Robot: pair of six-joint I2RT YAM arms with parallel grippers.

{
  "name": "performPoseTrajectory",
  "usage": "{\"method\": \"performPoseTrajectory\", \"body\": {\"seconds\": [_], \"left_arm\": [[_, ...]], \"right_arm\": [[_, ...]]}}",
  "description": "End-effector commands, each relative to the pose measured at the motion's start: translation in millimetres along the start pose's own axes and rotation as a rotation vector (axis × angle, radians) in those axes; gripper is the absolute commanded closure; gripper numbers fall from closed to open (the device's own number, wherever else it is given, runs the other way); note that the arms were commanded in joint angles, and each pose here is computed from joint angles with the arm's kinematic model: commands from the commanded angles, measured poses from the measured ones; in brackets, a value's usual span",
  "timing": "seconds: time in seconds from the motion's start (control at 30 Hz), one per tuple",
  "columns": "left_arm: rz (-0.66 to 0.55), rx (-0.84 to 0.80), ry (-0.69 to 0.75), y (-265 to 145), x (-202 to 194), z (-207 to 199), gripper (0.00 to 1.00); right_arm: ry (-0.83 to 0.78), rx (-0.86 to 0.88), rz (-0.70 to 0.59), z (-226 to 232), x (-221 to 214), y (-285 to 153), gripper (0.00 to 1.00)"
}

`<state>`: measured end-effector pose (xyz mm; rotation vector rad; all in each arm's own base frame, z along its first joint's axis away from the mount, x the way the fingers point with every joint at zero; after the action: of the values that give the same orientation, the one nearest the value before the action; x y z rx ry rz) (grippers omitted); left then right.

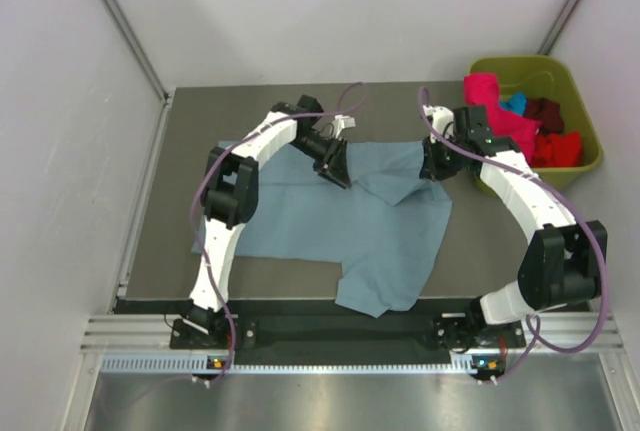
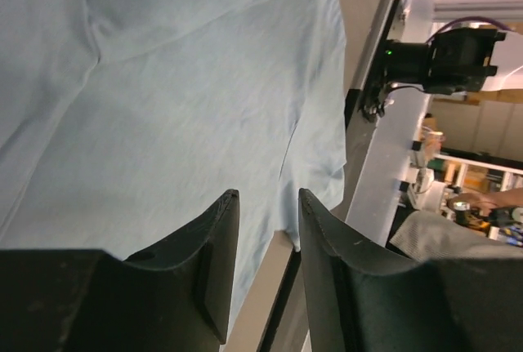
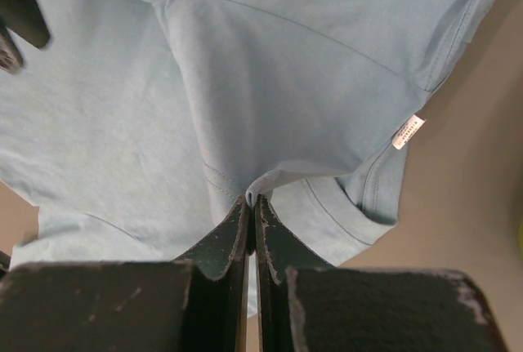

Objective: Fold and stack the t-shirts
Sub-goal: Fold the tshirt

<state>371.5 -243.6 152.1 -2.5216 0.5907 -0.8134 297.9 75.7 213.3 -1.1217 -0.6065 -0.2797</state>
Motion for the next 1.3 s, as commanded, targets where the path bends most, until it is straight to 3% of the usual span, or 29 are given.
{"method": "performPoseTrajectory", "body": {"seconds": [0.0, 0.3, 0.93, 1.13, 1.2, 1.27], "left_arm": [[-0.024, -0.136, -0.009, 26, 9, 3, 0.60], [-0.053, -0.186, -0.018, 55, 21, 39, 0.60], [-0.078, -0.176, -0.073, 81, 26, 66, 0.61], [-0.079, -0.196, -0.082, 87, 27, 66, 0.77], [-0.081, -0.203, -0.078, 87, 28, 64, 0.91], [-0.083, -0.204, -0.073, 85, 29, 62, 1.00]], "right_arm": [[-0.027, 0.020, -0.046, 7, 9, -6, 1.00], [-0.031, 0.019, -0.052, 8, 10, -8, 1.00], [-0.029, 0.004, -0.067, 9, 8, -14, 1.00], [-0.023, -0.001, -0.068, 8, 8, -12, 1.00], [-0.024, -0.002, -0.067, 8, 8, -12, 1.00], [-0.022, 0.000, -0.067, 8, 8, -11, 1.00]]}}
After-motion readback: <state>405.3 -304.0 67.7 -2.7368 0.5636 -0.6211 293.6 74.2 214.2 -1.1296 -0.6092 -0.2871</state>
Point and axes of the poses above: each gripper's point midway between its finger pads, its own y axis out along the fingers, its own z axis along the line the jaws close on, x = y × z, the point moved 9 cm from there along -y, back along the fingers, and after that the axes turned 11 degrees about y, right-handed, at the moved point
